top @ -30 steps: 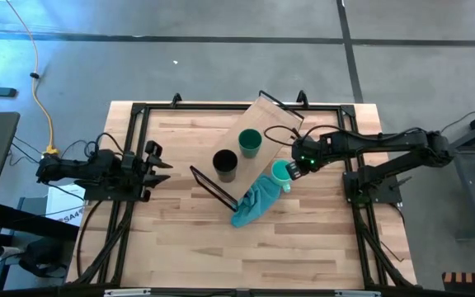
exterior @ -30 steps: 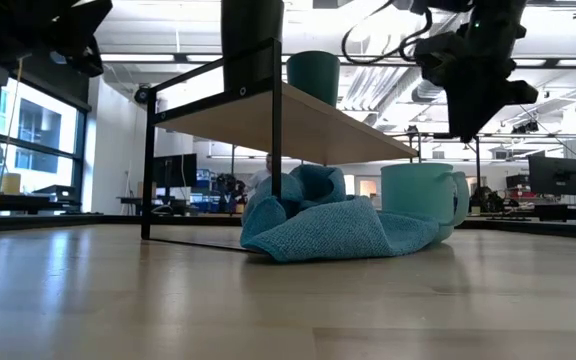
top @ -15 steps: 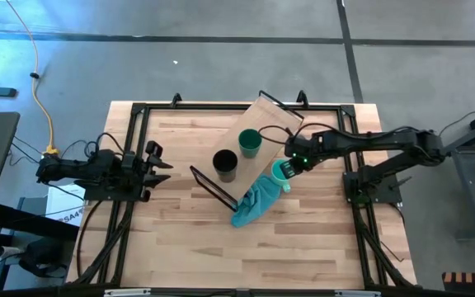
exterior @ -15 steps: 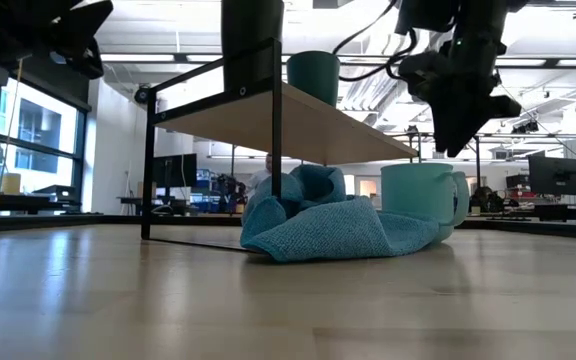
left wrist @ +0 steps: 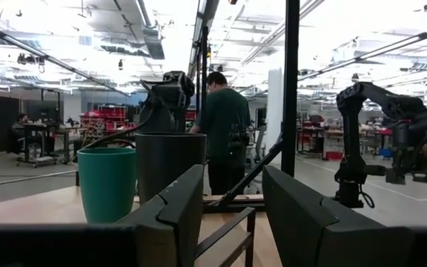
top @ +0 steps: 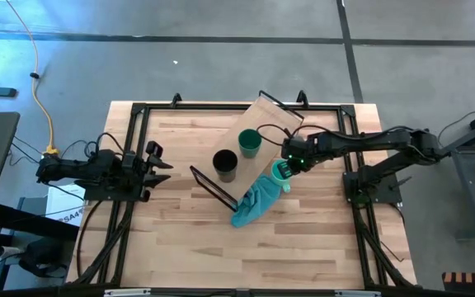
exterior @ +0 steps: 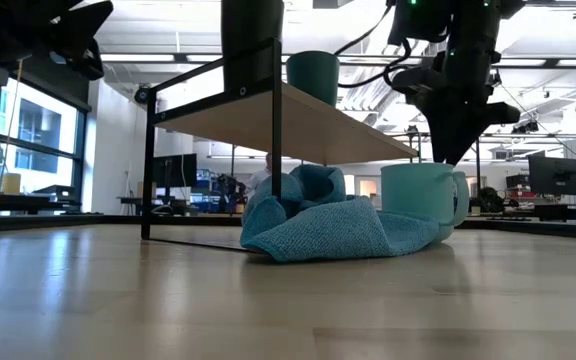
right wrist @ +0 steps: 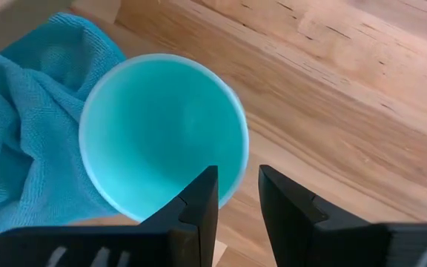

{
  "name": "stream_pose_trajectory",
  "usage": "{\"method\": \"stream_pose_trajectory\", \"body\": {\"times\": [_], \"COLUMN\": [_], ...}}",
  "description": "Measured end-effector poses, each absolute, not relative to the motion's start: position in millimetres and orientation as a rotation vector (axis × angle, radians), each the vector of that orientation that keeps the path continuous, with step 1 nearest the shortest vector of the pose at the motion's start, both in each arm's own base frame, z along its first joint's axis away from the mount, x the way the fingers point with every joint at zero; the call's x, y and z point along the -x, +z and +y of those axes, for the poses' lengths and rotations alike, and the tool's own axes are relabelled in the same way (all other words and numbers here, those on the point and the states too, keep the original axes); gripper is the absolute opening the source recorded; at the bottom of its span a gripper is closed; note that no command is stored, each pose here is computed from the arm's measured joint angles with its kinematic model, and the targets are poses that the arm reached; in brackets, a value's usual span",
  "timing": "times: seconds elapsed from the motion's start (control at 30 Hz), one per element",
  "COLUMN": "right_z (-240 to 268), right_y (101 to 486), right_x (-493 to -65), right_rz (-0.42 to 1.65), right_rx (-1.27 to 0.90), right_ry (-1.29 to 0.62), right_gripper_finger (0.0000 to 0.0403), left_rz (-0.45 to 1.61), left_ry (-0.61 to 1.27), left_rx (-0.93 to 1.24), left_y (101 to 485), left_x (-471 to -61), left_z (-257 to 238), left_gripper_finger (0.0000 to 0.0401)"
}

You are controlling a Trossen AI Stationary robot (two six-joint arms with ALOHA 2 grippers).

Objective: Stack small to large cups/mugs on shelf
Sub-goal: Put the light blue mug on the shelf

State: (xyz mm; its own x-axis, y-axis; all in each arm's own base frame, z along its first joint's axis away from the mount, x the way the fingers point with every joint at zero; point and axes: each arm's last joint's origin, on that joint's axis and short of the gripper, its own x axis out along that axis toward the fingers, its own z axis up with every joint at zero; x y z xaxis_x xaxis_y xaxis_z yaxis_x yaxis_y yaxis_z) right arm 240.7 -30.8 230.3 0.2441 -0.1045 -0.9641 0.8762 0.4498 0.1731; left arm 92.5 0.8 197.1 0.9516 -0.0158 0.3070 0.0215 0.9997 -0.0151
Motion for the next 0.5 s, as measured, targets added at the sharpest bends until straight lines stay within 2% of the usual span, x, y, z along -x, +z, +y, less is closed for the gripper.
{"method": "stream_pose_trajectory", "body": {"times": [0.5], "right_z": [-31.3], "right_y": [223.5], "right_x": [-239.0], "right_rz": [1.120], "right_rx": [-0.889], "right_ry": [-0.866], "right_gripper_finger": [0.0089], "left_rz": [-0.312], "left_ry": [-0.020], "left_rx": [0.022], "left_y": [197.2], "left_x": [-92.4], "left_z": [0.8], "left_gripper_finger": [0.0129]}}
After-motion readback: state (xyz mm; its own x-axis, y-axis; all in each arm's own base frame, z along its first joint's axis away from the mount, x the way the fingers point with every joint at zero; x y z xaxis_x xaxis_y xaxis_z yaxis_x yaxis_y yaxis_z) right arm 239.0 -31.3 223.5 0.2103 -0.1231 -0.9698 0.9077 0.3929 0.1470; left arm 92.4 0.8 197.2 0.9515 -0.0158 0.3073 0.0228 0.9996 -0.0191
